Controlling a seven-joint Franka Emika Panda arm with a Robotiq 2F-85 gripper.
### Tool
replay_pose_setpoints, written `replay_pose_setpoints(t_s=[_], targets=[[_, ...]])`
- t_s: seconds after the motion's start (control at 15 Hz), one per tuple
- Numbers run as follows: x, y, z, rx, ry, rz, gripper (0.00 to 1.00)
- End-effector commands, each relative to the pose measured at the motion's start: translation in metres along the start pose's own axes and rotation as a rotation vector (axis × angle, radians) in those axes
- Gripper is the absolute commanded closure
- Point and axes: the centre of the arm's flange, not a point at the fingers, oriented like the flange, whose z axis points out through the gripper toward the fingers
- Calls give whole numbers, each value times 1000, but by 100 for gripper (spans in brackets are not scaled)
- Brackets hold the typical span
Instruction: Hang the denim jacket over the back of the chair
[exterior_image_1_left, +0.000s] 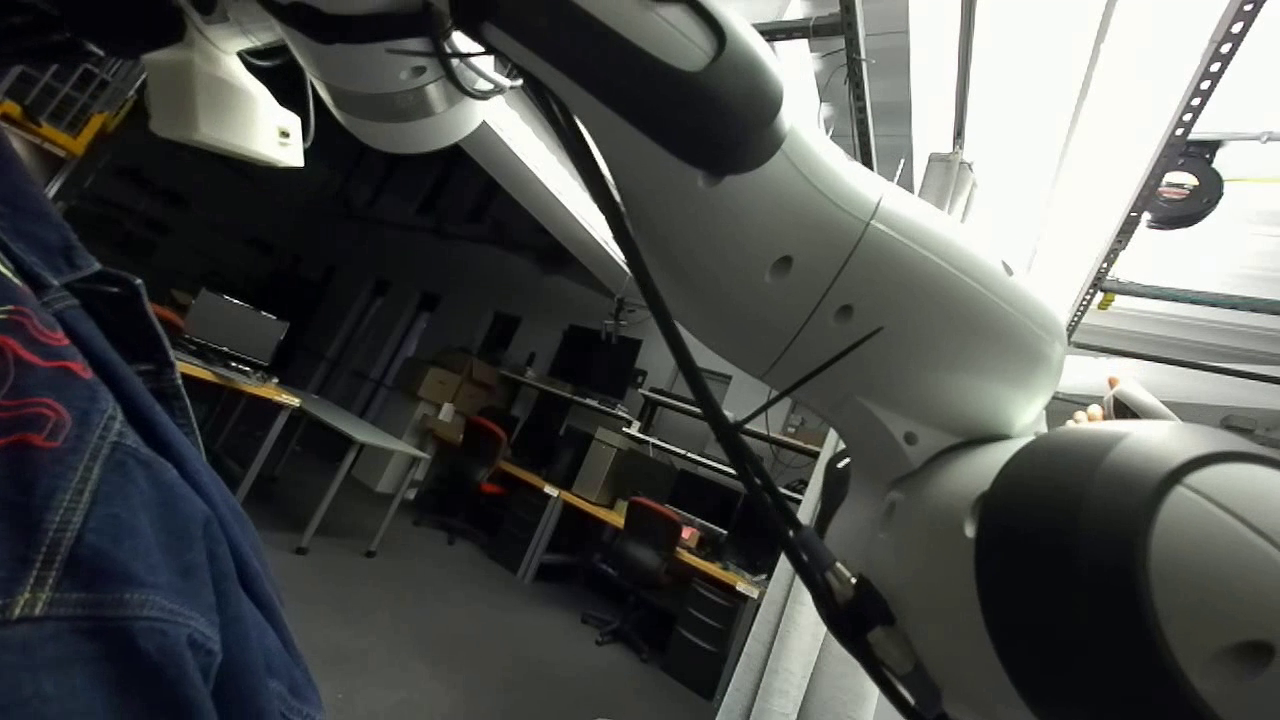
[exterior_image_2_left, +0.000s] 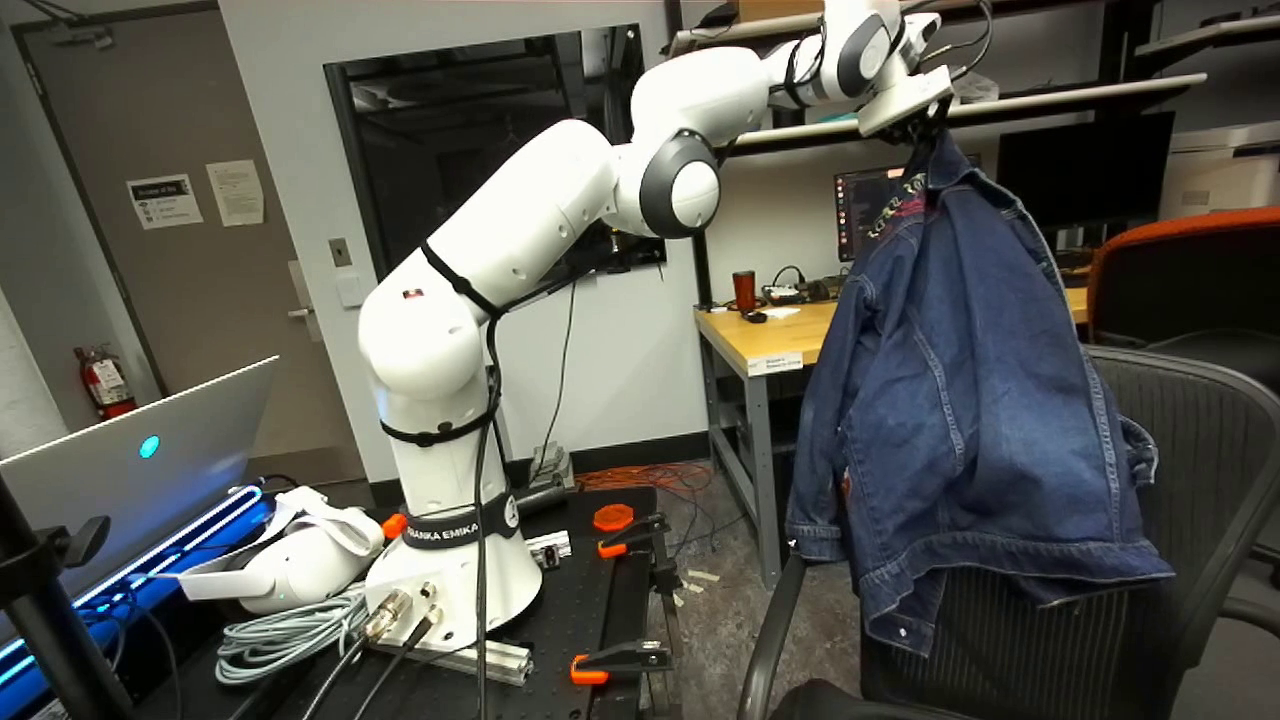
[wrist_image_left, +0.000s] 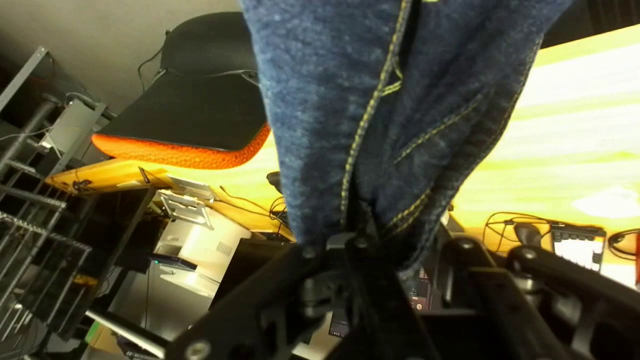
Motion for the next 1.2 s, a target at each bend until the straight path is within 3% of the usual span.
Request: replay_pose_setpoints(t_s=[0.0,0.27,0.4,0.8,0.93,1.13], targets=[[64,28,31,-70,103,-57,41],[61,27,38,-70,107,-75,13],[61,27,40,-16,80,-69,0],[57,23,40,82,-20,-62,0],[52,24,40,149,-178,-62,0],[33,28,35,205,-349,-65,0]])
